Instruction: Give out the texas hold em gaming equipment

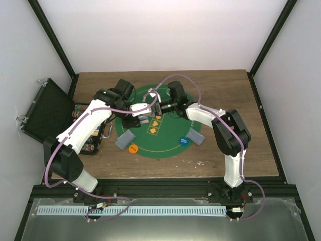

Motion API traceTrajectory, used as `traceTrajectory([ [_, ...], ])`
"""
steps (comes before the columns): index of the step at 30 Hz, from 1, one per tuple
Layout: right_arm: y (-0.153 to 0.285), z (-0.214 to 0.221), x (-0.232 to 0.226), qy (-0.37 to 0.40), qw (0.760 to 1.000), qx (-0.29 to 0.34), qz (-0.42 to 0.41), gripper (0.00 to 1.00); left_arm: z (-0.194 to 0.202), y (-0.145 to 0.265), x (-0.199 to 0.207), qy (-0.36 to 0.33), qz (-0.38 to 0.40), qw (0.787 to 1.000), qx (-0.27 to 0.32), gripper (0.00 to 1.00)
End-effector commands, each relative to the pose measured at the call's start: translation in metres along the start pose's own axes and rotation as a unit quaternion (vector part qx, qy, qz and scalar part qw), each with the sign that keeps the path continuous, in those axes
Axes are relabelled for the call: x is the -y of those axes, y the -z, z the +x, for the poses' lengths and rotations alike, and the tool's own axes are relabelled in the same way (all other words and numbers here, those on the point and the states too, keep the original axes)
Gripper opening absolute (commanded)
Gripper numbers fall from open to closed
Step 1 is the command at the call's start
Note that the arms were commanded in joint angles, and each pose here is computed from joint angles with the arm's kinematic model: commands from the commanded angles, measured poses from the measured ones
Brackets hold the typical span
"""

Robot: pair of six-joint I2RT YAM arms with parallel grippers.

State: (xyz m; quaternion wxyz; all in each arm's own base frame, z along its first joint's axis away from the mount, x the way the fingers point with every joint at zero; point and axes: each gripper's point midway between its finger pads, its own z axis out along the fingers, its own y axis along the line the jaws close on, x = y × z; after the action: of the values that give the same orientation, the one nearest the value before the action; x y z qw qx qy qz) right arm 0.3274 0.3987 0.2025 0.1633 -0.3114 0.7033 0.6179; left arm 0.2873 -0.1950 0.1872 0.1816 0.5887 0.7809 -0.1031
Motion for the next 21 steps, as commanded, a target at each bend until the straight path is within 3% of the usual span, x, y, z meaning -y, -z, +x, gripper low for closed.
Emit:
traceTrajectory([
  [1,0.000,0.000,0.002,0.011,1.000,-0.003,0.022,0.87,-0.009,0.004,-0.006,-0.003,-0.016,1.000,0.014,0.45],
  [11,0.019,-0.007,-0.005,0.035,0.998,0.007,0.042,0.73,-0.005,0.001,-0.013,0.001,-0.030,1.000,0.005,0.45],
  [21,0.011,-0.002,-0.021,0.026,0.999,-0.028,-0.012,0.85,-0.002,-0.003,-0.016,0.001,-0.037,0.999,0.001,0.45],
])
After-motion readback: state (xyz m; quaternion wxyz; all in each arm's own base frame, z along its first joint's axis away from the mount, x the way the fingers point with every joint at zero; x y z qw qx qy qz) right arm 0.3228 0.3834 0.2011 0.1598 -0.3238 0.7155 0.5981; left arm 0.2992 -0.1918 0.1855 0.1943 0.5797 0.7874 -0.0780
